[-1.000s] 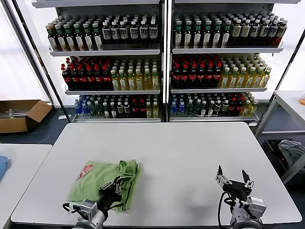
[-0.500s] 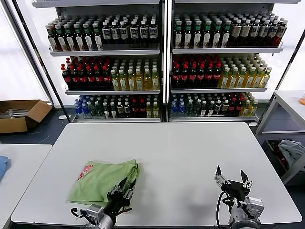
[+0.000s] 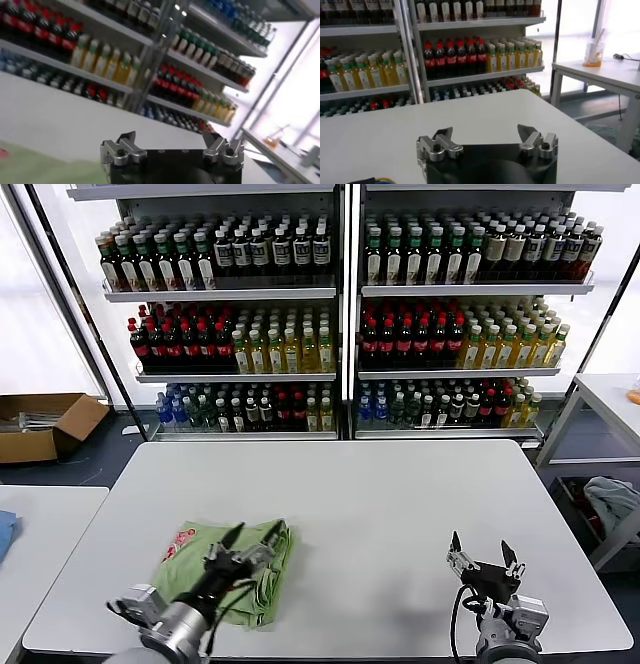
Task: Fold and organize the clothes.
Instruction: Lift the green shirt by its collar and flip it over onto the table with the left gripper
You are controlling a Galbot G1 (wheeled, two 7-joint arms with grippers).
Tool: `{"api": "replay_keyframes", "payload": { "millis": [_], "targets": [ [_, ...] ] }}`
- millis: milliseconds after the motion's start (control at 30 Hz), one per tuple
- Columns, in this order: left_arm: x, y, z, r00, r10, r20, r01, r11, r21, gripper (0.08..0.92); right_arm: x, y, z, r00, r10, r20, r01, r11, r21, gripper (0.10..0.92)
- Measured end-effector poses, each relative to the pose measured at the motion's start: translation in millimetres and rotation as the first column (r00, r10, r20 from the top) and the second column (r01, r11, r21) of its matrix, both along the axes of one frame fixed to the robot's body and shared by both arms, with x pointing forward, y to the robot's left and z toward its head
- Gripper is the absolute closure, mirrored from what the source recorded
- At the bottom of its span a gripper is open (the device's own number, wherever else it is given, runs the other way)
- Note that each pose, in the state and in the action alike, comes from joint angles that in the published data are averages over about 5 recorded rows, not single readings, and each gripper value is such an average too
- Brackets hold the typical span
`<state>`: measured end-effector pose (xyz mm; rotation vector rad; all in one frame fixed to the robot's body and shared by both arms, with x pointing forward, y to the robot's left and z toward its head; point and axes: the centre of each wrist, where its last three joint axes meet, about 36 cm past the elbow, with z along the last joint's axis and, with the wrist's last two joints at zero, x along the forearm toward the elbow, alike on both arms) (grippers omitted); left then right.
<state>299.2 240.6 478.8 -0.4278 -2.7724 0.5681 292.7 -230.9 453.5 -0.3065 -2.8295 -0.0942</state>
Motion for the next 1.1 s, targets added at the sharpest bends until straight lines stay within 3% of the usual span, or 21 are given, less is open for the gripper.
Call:
{"api": "replay_keyframes", "payload": {
  "millis": [100,200,367,600,1100],
  "targets": [
    [7,25,-4,0.9970,0.077,0.014,-0.078,0.995,0.069,0.178,3,2,-1,1.000,0.005,-0.002,-0.005,1.000,0.003,0.200],
    [11,46,-13,0.9893,0.145,0.019,-0.146,0.977,0.153,0.177,5,4,-1,1.000,0.012,0.000,-0.012,1.000,0.002,0.200],
    [13,70,-26,0.9778,0.209,0.018,-0.206,0.941,0.270,0.177,9,4,2,1.000,0.023,0.006,-0.023,1.000,-0.005,0.200],
    [14,87,-43,0.9712,0.238,-0.014,-0.218,0.911,0.350,0.177,7,3,5,1.000,0.026,0.013,-0.026,1.000,-0.009,0.200],
    [17,95,-72,0.9676,0.232,-0.099,-0.182,0.914,0.363,0.177,-4,1,11,1.000,0.022,0.017,-0.022,1.000,-0.018,0.200]
  ]
}}
